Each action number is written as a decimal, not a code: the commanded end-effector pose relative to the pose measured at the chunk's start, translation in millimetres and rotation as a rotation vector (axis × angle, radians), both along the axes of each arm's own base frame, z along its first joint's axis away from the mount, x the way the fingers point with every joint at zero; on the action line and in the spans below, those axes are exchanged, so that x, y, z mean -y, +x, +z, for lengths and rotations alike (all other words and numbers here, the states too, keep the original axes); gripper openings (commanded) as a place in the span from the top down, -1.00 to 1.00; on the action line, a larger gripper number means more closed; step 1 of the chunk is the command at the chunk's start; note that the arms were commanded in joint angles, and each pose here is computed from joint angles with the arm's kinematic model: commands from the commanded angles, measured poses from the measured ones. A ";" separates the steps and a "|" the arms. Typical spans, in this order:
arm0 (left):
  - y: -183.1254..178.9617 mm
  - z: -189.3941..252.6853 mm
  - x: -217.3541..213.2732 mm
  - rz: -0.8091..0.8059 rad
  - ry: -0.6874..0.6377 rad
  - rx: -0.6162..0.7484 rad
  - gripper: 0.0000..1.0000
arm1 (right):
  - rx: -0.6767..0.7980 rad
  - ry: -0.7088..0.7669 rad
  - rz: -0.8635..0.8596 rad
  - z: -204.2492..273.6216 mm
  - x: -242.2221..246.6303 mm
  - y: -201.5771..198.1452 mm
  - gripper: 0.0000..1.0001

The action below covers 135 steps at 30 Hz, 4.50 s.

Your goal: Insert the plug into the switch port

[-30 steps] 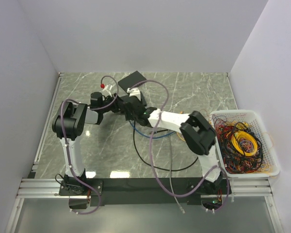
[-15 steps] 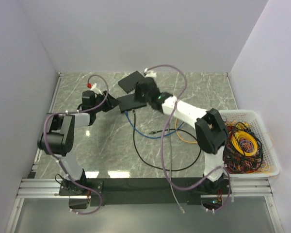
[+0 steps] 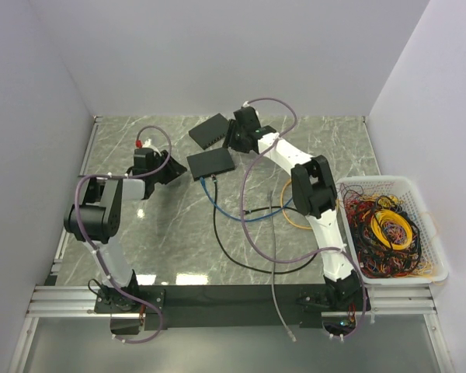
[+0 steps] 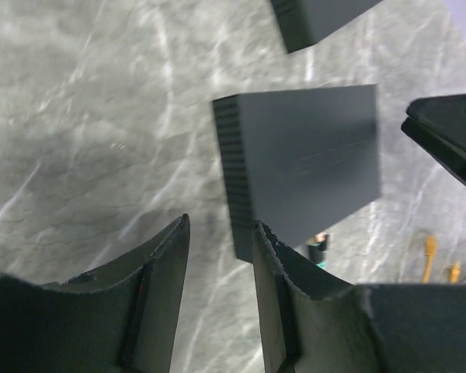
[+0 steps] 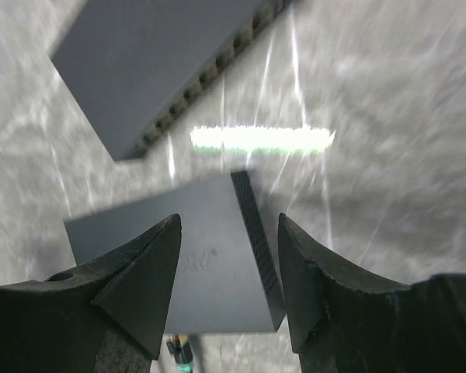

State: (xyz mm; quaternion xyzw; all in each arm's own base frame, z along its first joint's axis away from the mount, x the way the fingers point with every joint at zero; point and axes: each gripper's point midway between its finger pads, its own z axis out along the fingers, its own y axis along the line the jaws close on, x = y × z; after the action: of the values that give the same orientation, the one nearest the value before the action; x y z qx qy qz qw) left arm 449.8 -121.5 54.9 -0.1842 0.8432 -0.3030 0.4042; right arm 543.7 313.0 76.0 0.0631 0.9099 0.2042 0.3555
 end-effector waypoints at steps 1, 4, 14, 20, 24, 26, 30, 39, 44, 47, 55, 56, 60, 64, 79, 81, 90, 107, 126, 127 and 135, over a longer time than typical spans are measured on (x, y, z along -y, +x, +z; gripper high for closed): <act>12.3 4.1 0.4 0.006 0.007 0.028 0.12 | -0.025 0.079 0.037 11.7 -20.1 -5.7 -0.21; 11.3 -2.0 3.2 -0.001 -0.010 0.019 0.13 | -0.085 0.111 0.050 -7.9 -27.3 -12.4 -0.20; 4.8 -12.1 21.1 -0.054 -0.032 -0.003 0.17 | -0.162 0.179 0.122 -25.0 -61.7 -31.7 -0.21; -14.4 -13.6 29.6 -0.075 -0.037 -0.021 0.21 | -0.166 0.186 0.207 -23.9 -92.7 -54.5 -0.20; -40.9 -4.3 24.1 -0.069 -0.028 -0.036 0.21 | -0.170 0.183 0.281 -27.6 -120.8 -82.6 -0.20; -46.0 9.3 21.1 -0.067 -0.014 -0.012 0.21 | -0.166 0.190 0.316 -27.1 -137.0 -96.2 -0.20; -65.9 12.8 14.9 -0.054 0.001 -0.030 0.21 | -0.177 0.205 0.363 -30.2 -159.2 -119.2 -0.20; -95.5 19.6 -9.9 0.010 0.111 -0.065 0.19 | -0.124 0.169 0.368 -33.8 -164.3 -163.0 -0.15; -92.7 50.8 -31.0 0.092 0.194 0.001 0.17 | 0.038 0.149 0.323 22.3 -126.5 -155.3 -0.20; -90.3 57.5 -32.1 0.112 0.181 0.033 0.15 | 0.103 0.086 0.314 48.2 -108.1 -154.1 -0.20; -82.2 67.1 -33.5 0.129 0.177 0.069 0.06 | 0.174 -0.117 0.172 64.3 -24.6 -166.1 -0.21; -81.3 69.9 -33.0 0.129 0.173 0.076 0.05 | 0.166 -0.172 0.137 52.7 -4.4 -166.6 -0.21; -79.9 77.0 -32.4 0.131 0.165 0.103 0.04 | 0.126 -0.267 0.035 36.8 52.7 -175.0 -0.15; -81.3 76.5 -33.2 0.134 0.167 0.108 0.05 | 0.078 -0.305 -0.005 18.4 89.5 -194.1 0.02; -85.4 78.0 -32.0 0.130 0.153 0.119 0.08 | 0.024 -0.350 -0.123 -0.1 143.6 -245.8 0.28; -86.3 77.4 -31.5 0.129 0.148 0.121 0.08 | 0.015 -0.354 -0.123 -3.7 144.3 -247.6 0.28; -86.0 72.4 -31.6 0.127 0.154 0.110 0.10 | -0.014 -0.371 -0.125 -17.9 145.9 -249.6 0.32; -86.5 70.6 -35.0 0.136 0.173 0.104 0.12 | -0.088 -0.400 -0.093 -47.0 131.1 -241.5 0.35; -83.0 112.1 -23.9 0.133 0.087 0.177 0.10 | 0.116 -0.352 -0.069 39.8 130.5 -231.5 1.00; -82.6 120.6 -22.7 0.136 0.080 0.195 0.09 | 0.146 -0.355 -0.036 49.5 127.0 -233.1 1.00; -113.1 187.4 11.8 -0.030 -0.048 0.468 0.04 | 0.418 -0.023 0.469 132.9 33.2 -301.5 1.00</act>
State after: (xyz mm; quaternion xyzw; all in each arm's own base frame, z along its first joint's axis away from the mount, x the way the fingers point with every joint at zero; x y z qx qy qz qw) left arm 347.3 -114.9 188.5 -0.1571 0.7829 -0.2922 0.5263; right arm 270.4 240.0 173.4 -0.1007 0.8647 0.1758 0.4596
